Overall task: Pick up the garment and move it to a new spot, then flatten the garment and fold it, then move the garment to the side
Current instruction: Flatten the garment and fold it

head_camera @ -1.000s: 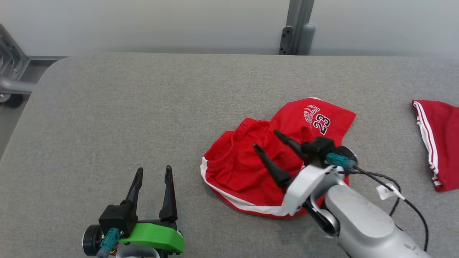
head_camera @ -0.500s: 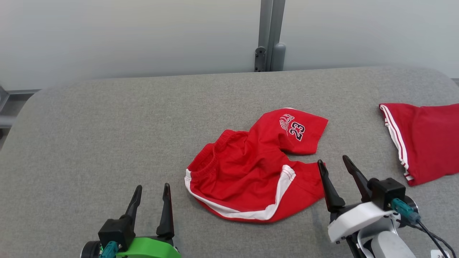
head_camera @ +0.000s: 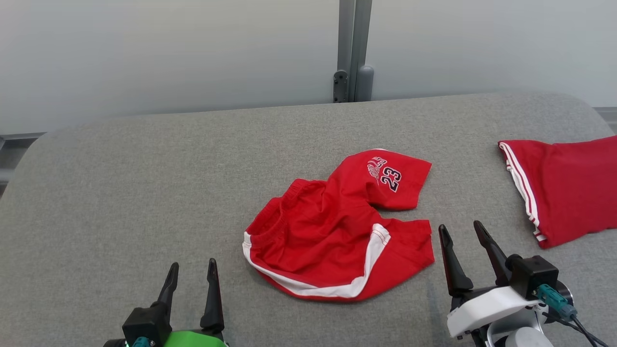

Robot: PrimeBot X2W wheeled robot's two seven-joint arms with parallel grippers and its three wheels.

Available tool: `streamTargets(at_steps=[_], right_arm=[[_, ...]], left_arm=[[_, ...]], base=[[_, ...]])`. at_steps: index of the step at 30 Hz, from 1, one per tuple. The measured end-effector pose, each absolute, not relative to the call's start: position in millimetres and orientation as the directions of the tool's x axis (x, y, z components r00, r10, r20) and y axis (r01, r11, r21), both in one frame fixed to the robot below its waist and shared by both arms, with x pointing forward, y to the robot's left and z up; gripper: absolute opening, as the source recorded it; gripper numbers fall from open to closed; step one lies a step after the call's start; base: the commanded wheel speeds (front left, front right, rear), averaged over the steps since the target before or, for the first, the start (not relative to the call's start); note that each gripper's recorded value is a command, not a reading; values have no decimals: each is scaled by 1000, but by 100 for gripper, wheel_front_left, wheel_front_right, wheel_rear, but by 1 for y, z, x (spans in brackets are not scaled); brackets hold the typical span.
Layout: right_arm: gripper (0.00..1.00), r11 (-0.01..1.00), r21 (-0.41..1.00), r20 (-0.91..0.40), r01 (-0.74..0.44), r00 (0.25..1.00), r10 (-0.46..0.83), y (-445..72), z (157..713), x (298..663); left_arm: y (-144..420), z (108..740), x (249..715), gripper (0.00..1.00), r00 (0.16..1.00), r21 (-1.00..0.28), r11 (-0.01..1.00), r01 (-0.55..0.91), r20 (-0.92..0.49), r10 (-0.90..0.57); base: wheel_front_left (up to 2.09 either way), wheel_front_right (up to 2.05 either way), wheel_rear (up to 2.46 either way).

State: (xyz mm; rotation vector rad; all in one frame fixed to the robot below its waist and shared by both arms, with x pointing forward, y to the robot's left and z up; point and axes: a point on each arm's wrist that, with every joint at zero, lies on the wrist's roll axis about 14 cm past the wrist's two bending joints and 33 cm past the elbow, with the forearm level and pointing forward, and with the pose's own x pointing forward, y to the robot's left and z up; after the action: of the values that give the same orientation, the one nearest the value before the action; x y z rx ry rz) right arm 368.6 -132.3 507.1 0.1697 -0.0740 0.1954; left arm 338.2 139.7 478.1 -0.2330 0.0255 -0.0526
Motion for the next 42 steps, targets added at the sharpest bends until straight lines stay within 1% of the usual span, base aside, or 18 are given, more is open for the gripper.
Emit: streamTargets(at_steps=[10,15,17,21,26,32,38,42], right_arm=[[100,964,157,102,-212,975,198,-128,511,370],[100,965,163,106,-207,976,192,-130,512,371],[100,965,163,106,-205,976,189,-131,512,371],[100,966,164,104,-200,977,185,-132,511,371],[100,965,166,96,-202,977,188,-131,509,372],[100,966,168,87,-198,979,185,-132,506,374],[100,967,170,75,-189,981,178,-134,502,376],[100,967,169,74,-189,981,179,-134,502,378]], left_arm=[[139,476,337,100,998,-229,972,52,-24,-59],[135,472,339,100,996,-216,973,76,-35,-86],[130,471,341,100,993,-200,974,106,-36,-115],[123,475,353,100,977,-114,973,202,-45,-208],[119,473,370,100,954,-33,958,283,-96,-285],[84,465,378,100,896,-20,909,417,-155,-415],[60,457,385,100,851,-9,870,493,-201,-485],[50,445,390,100,824,4,852,524,-257,-506]], base=[[0,0,0],[0,0,0],[0,0,0],[0,0,0],[0,0,0],[0,0,0],[0,0,0],[0,0,0]])
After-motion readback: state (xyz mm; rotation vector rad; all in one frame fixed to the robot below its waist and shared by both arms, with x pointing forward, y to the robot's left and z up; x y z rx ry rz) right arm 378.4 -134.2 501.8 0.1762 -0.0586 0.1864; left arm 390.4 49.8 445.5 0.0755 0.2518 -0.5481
